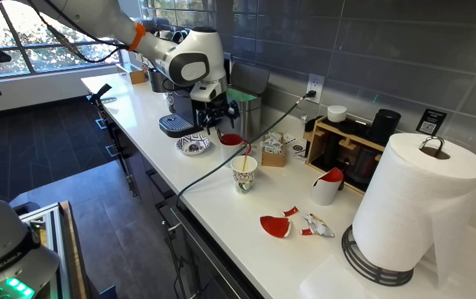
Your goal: Remove the silver spoon from the mug and put it on the counter
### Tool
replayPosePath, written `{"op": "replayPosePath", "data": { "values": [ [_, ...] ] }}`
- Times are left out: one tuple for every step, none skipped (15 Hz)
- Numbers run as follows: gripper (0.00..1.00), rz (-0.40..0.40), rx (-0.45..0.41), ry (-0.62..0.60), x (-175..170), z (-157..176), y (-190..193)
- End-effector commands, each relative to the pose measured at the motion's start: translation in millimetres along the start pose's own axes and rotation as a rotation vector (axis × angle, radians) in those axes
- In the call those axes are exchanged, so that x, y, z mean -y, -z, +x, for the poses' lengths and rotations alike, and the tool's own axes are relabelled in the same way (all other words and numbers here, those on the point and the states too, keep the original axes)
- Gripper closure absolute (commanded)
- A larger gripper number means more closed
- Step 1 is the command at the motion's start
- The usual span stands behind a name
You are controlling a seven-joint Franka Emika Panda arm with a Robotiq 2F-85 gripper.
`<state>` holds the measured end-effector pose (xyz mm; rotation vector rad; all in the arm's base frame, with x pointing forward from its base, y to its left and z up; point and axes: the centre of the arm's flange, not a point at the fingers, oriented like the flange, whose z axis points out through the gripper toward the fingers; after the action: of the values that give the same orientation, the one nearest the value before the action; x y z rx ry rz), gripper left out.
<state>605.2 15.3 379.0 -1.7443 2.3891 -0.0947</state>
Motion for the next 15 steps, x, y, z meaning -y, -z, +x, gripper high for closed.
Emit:
{"op": "replayPosePath", "data": {
  "values": [
    [0.0, -0.012, 0.024, -0.175, 9.9, -8.5, -13.9],
    [0.06, -0.007, 0.017, -0.21, 9.8, -9.1, -15.1],
    [0.27, -0.003, 0.009, -0.238, 9.1, -9.1, -15.5],
    [0.3, -0.003, 0.007, -0.263, 8.7, -9.3, -15.8],
    [0.32, -0.001, 0.005, -0.282, 7.0, -9.3, -15.2],
    [0.38, 0.001, 0.007, -0.3, 5.6, -9.7, -14.2],
    [0.46, 0.003, 0.006, -0.313, 4.4, -10.4, -12.7],
    [0.55, 0.004, 0.004, -0.326, 4.0, -10.9, -12.0],
    [0.62, 0.004, 0.004, -0.337, 3.7, -10.8, -11.6],
    [0.69, 0.005, 0.003, -0.347, 3.3, -11.0, -11.2],
    [0.78, 0.005, 0.003, -0.355, 3.1, -11.5, -10.8],
    [0.85, 0.006, 0.004, -0.357, 2.7, -12.3, -9.7],
    [0.93, 0.01, 0.004, -0.359, 2.4, -12.6, -6.6],
    [0.99, 0.01, -0.006, -0.348, 2.8, -12.5, -1.5],
    [1.0, 0.006, -0.009, -0.324, 3.0, -12.4, 4.2]
  ]
}}
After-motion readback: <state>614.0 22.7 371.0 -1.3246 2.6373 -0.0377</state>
